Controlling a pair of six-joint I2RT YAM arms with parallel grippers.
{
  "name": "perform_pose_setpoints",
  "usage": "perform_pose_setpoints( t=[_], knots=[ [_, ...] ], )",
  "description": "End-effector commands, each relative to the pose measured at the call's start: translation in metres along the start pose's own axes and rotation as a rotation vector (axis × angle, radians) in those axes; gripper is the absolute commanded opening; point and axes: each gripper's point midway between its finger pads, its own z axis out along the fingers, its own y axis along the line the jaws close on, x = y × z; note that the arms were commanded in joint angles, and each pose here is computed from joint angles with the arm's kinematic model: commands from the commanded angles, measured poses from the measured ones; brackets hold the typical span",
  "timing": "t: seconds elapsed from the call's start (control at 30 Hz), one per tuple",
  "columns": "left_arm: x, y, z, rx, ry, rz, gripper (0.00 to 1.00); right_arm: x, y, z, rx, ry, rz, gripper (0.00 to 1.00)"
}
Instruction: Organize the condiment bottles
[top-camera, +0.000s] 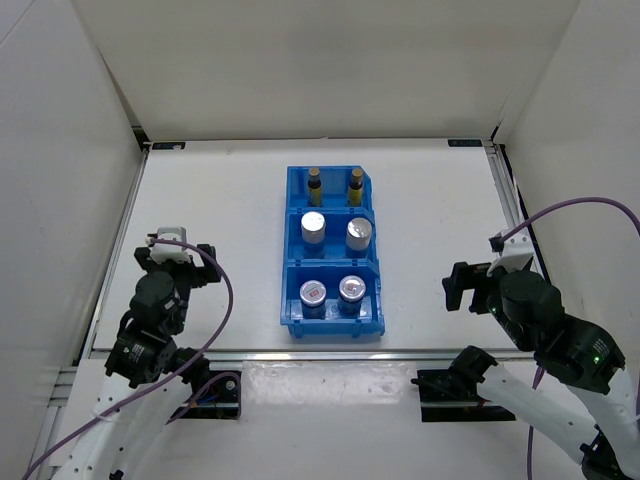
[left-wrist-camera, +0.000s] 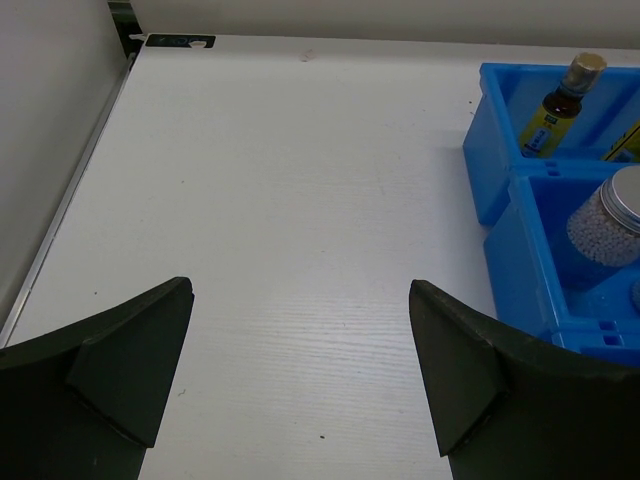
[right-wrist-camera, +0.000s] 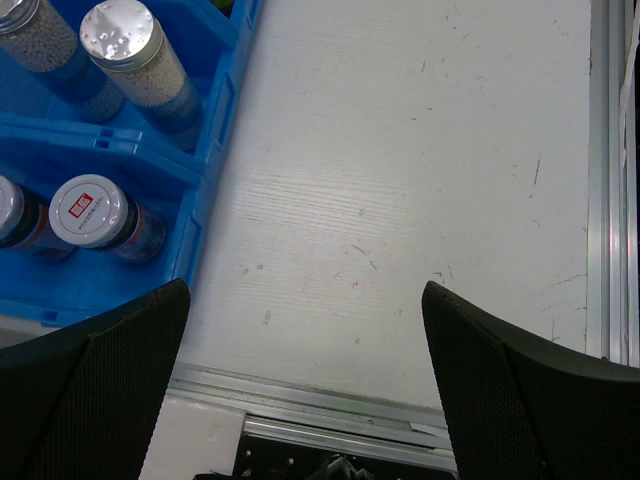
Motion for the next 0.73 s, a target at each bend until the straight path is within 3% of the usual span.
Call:
perform_pose_setpoints(
  t=[0.0,0.7],
  knots=[
    [-0.0027,-0.0011,0.0021,0.001,-0.012,0.003,1.00,-0.0084,0.0014,0.0021,0.003,-0.028,0.006,1.00],
    [0.0038,-0.0018,0.0026,0.010,-0.003,0.025,1.00,-0.0060,0.0097,0.0104,-0.010,0.012,-0.024,1.00]
  ],
)
